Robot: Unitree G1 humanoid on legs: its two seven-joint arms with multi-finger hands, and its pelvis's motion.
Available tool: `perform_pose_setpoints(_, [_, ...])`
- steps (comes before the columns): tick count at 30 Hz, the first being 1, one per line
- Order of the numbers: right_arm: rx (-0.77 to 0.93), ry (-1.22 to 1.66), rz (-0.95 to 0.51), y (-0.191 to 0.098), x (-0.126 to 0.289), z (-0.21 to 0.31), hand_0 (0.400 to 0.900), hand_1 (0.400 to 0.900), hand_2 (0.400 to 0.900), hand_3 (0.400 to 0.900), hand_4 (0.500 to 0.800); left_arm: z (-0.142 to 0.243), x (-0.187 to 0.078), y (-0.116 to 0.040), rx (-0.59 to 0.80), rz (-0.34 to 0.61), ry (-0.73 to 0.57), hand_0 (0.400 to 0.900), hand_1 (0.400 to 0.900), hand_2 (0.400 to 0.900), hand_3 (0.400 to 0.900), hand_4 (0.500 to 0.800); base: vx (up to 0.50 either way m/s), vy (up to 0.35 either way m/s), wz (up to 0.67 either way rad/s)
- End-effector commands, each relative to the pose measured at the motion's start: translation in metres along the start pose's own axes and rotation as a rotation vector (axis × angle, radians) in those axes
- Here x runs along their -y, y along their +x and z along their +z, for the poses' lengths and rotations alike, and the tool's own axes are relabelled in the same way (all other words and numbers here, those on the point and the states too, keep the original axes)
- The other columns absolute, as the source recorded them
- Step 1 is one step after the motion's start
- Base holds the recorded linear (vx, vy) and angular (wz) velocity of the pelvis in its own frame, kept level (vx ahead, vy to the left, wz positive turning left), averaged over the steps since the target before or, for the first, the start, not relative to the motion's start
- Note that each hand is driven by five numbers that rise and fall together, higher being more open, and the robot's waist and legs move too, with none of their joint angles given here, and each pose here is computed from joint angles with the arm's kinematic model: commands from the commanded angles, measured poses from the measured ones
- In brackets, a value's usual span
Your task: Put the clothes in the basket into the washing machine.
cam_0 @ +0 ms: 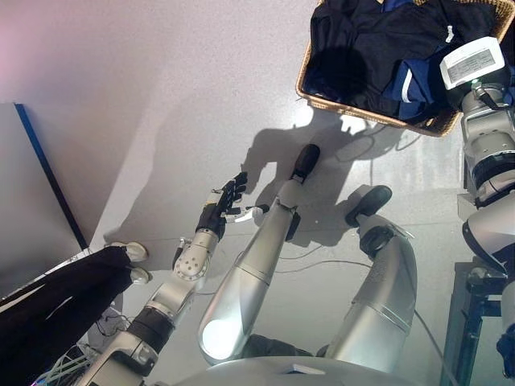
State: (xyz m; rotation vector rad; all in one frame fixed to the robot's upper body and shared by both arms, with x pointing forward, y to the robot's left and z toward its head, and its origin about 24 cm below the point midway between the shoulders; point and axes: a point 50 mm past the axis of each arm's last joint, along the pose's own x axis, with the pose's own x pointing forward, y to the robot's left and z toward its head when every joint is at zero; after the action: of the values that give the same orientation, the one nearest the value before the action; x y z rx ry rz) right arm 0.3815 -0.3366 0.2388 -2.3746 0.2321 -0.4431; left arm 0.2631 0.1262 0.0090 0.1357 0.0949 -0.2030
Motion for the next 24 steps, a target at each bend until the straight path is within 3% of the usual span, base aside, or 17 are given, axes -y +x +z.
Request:
perform_pose_setpoints(1, [-0.232, -0.144, -0.058, -0.004, 0.006, -0.086, 0.4, 0.4, 0.4, 0.4, 0.5, 0.011, -0.008, -0.006, 0.087, 0.027, 0.005, 0.9, 0.9, 0.9, 0.9, 0.8, -0.032, -0.006, 0.03])
perform_pose_setpoints(4, [-0.242, -0.082, -0.102, -0.003, 0.011, -0.084, 0.4, 0.4, 0.4, 0.4, 0.5, 0.012, -0.009, -0.006, 0.09, 0.033, 0.011, 0.9, 0.9, 0.9, 0.9, 0.8, -0.027, -0.002, -0.02])
perform_pose_setpoints(11, [-0.424, 0.733, -0.464, 0.003, 0.056, -0.069, 0.4, 0.4, 0.4, 0.4, 0.5, 0.02, -0.012, -0.001, 0.118, 0.096, 0.024, 0.9, 0.9, 0.9, 0.9, 0.8, -0.008, 0.016, -0.16])
perform_pose_setpoints(13, [-0.438, 0.783, -0.485, 0.003, 0.057, -0.068, 0.4, 0.4, 0.4, 0.4, 0.5, 0.022, -0.013, 0.0, 0.124, 0.105, 0.033, 0.9, 0.9, 0.9, 0.9, 0.8, 0.012, 0.017, -0.21])
perform_pose_setpoints(14, [-0.513, 0.979, -0.578, 0.001, 0.065, -0.075, 0.4, 0.4, 0.4, 0.4, 0.5, 0.023, -0.012, 0.001, 0.129, 0.117, 0.036, 0.9, 0.9, 0.9, 0.9, 0.8, 0.014, 0.012, -0.24])
perform_pose_setpoints(20, [-0.711, 1.197, -0.789, -0.012, 0.076, -0.115, 0.4, 0.4, 0.4, 0.4, 0.5, 0.023, -0.015, 0.003, 0.13, 0.142, 0.063, 0.9, 0.9, 0.9, 0.9, 0.8, -0.032, 0.035, -0.22])
perform_pose_setpoints(24, [-0.831, 1.153, -0.896, -0.023, 0.08, -0.15, 0.4, 0.4, 0.4, 0.4, 0.5, 0.022, -0.017, 0.003, 0.129, 0.148, 0.085, 0.9, 0.9, 0.9, 0.9, 0.8, 0.015, 0.036, -0.23])
